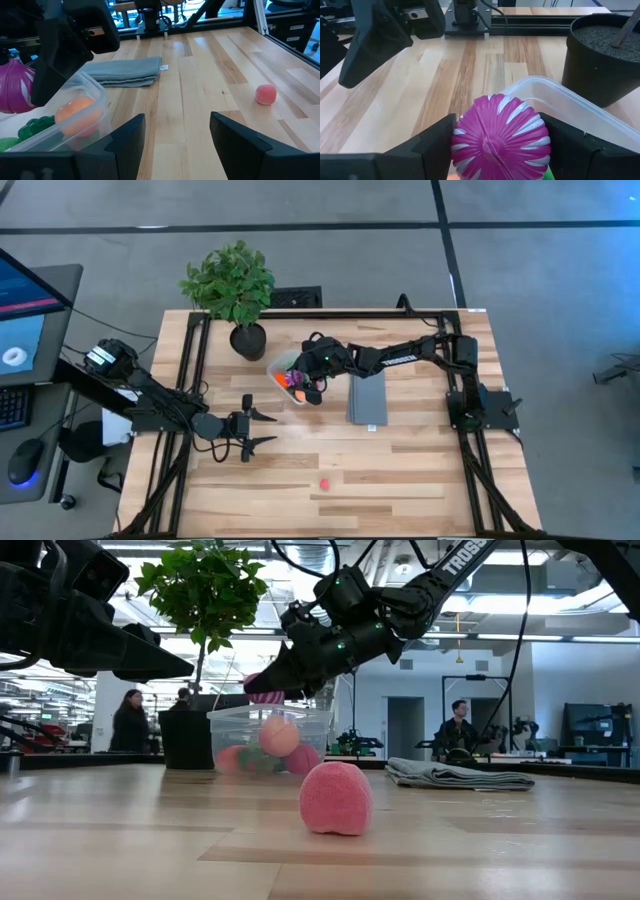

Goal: Pick and placing Produce into tupperware
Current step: Put the purple onion into the transparent bin, then put the pink peach into the transparent bin

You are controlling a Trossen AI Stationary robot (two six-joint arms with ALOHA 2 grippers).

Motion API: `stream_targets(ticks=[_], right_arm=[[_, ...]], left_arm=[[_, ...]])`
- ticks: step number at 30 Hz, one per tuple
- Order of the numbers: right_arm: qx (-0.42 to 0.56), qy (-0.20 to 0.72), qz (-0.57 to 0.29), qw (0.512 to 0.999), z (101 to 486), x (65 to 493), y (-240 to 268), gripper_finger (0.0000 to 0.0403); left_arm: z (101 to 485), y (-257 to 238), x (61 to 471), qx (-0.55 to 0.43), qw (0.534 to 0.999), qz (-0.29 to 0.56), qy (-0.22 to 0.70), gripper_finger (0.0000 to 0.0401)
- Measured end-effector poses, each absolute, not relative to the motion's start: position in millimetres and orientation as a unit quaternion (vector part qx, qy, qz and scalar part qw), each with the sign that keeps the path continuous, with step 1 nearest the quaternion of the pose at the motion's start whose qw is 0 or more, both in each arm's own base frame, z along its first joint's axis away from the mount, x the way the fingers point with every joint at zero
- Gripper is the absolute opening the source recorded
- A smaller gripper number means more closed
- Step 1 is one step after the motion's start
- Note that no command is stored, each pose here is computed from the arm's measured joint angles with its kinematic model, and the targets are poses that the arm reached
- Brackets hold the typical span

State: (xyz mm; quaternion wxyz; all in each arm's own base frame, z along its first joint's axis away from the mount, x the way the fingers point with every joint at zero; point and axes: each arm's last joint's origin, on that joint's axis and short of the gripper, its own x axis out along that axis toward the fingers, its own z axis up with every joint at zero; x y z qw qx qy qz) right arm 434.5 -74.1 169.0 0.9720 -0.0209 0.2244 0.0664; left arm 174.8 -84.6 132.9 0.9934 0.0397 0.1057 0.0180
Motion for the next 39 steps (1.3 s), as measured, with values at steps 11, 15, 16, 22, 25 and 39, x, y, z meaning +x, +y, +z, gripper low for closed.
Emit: stream_targets(ticks=[11, 15, 16, 22, 25, 39], right_arm=[[-0.006, 0.229, 0.062, 0.971, 168.2, 433.5, -76.9, 0.0286], [-0.005, 0.229, 0.061, 0.971, 168.2, 433.4, -77.4, 0.0286], [-0.003, 0.229, 0.06, 0.972, 168.2, 433.3, -78.1, 0.0286], [0.004, 0.229, 0.058, 0.972, 168.2, 433.2, -78.9, 0.0304], [0.004, 0.23, 0.058, 0.972, 168.2, 433.2, -78.8, 0.034], [-0.015, 0.212, 0.064, 0.975, 171.1, 435.3, -75.8, 0.0384]], left_arm=[[132.8, -84.7, 174.7, 0.04, 0.993, 0.016, 0.106, 0.0213], [132.8, -84.6, 174.7, 0.04, 0.993, 0.016, 0.106, 0.0213], [132.8, -84.7, 174.7, 0.04, 0.993, 0.016, 0.106, 0.0213], [132.8, -84.7, 174.7, 0.039, 0.993, 0.016, 0.106, 0.0213], [132.8, -84.6, 174.7, 0.04, 0.993, 0.017, 0.106, 0.0213], [132.8, -84.5, 174.7, 0.03, 0.994, 0.02, 0.106, 0.0213]])
